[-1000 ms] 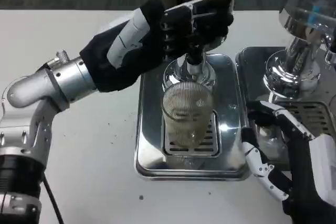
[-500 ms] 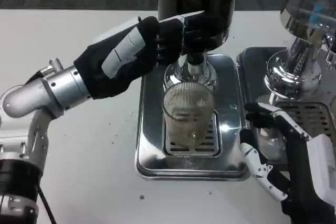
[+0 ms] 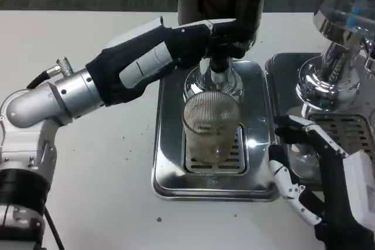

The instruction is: Grasp the cup under the faucet to collect the drink, then remove the cup.

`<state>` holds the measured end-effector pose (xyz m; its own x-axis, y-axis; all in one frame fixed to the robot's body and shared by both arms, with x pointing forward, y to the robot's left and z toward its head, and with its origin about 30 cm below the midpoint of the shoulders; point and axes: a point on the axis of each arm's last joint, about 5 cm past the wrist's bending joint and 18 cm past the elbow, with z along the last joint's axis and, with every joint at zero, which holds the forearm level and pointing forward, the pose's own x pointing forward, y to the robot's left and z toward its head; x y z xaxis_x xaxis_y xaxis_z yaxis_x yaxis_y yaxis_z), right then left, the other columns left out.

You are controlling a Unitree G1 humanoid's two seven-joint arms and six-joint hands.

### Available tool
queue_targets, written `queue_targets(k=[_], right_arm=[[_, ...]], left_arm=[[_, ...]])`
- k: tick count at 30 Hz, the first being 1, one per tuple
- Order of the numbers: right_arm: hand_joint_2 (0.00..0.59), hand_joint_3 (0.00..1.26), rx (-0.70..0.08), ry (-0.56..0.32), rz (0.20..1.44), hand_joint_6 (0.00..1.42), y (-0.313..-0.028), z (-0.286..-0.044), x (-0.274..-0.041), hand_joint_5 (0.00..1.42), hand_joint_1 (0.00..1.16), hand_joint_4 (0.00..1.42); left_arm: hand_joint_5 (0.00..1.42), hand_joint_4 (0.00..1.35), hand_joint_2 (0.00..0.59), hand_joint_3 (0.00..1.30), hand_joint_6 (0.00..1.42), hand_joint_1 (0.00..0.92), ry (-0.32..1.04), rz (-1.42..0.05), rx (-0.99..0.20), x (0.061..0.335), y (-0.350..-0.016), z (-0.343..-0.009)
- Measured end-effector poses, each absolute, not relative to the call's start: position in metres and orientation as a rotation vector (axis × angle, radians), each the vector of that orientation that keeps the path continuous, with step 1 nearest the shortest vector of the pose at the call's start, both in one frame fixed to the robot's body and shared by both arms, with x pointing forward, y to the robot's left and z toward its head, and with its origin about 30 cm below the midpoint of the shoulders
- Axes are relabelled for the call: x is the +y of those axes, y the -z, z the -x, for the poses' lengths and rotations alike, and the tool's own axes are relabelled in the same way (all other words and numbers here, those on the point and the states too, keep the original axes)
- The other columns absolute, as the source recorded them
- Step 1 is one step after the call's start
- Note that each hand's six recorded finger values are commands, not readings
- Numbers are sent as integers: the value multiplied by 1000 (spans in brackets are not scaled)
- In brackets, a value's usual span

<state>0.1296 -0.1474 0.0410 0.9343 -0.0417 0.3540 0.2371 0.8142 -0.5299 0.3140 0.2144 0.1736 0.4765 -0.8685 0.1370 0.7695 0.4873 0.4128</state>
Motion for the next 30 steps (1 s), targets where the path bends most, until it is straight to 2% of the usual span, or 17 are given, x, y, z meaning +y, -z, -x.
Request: queue_targets(k=[11,30], right_arm=[[400,406,-329,152,604,387,-40,-127,-148,482,415,465],[404,405,-323,153,600,380,-40,-126,-148,482,404,465]], left_arm=[[179,114,84,179,98,0,1018,-426,-407,213,-176,-312],[168,108,87,179,103,0,1013,-528,-474,211,-179,-309]])
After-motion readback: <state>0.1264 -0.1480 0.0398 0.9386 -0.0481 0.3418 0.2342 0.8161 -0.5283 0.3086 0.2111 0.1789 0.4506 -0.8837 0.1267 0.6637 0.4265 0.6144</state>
